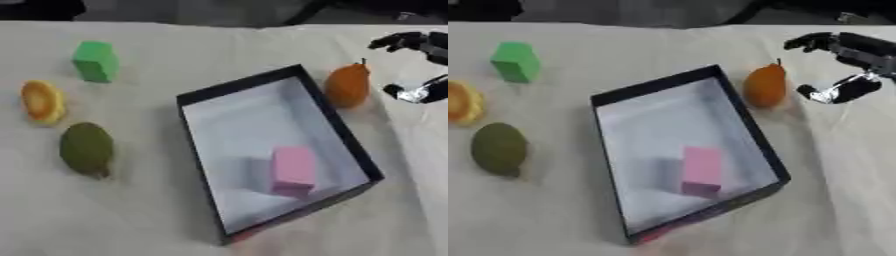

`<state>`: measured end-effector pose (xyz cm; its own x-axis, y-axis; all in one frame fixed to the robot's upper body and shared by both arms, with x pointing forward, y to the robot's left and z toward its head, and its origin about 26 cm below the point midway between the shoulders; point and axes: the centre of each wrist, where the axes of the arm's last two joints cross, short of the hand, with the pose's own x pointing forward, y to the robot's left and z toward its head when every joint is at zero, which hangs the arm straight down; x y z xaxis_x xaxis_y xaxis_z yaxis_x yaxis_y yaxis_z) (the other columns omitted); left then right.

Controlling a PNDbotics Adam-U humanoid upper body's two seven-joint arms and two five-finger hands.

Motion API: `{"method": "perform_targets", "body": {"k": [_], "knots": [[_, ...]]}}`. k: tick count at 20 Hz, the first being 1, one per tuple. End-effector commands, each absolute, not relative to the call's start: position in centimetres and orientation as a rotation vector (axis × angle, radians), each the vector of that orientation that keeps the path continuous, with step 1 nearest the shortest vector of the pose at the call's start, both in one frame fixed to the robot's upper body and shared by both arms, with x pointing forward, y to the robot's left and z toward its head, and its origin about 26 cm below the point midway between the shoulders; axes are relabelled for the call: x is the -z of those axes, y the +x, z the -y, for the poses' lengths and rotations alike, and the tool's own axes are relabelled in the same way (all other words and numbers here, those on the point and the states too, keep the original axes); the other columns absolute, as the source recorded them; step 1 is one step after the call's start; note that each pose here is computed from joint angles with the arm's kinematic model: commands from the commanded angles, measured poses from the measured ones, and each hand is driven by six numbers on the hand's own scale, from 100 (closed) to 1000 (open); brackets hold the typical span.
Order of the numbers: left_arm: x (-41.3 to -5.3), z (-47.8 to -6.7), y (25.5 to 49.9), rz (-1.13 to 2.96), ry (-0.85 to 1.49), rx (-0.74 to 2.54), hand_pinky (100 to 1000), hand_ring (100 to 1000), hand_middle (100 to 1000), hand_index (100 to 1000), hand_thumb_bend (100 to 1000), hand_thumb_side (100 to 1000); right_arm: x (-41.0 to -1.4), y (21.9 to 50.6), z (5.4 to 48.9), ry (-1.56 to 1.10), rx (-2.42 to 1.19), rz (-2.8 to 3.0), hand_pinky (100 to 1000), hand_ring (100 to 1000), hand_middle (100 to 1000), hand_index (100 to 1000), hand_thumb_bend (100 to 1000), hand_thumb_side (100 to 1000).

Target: Pick up objects on the table and place them in the box.

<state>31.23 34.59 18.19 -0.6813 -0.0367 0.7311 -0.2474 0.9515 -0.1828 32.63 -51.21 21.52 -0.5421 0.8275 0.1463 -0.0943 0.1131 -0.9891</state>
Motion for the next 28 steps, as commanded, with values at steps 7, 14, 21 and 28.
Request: {"method": "perform_targets", "body": {"k": [7,14,21,28], "knots": [[-19.2,-34.5,31.3,2.333,0.185,-0.321,705,827,761,852,178,738,-22.1,32.2,51.5,-0.617,-1.848,1.547,883,952,903,990,189,166],[-19.4,-34.4,31.3,2.338,0.178,-0.324,705,827,761,852,180,738,-22.0,31.6,50.9,-0.570,-1.876,1.553,882,953,905,993,173,151],[-19.7,-34.1,31.4,2.346,0.166,-0.322,704,828,760,852,180,739,-21.7,31.9,51.0,-0.552,-1.875,1.526,882,953,906,992,163,138],[-19.9,-33.9,31.5,2.354,0.154,-0.319,703,829,761,851,181,740,-22.6,32.0,51.0,-0.617,-1.842,1.573,882,945,904,985,221,149]]}}
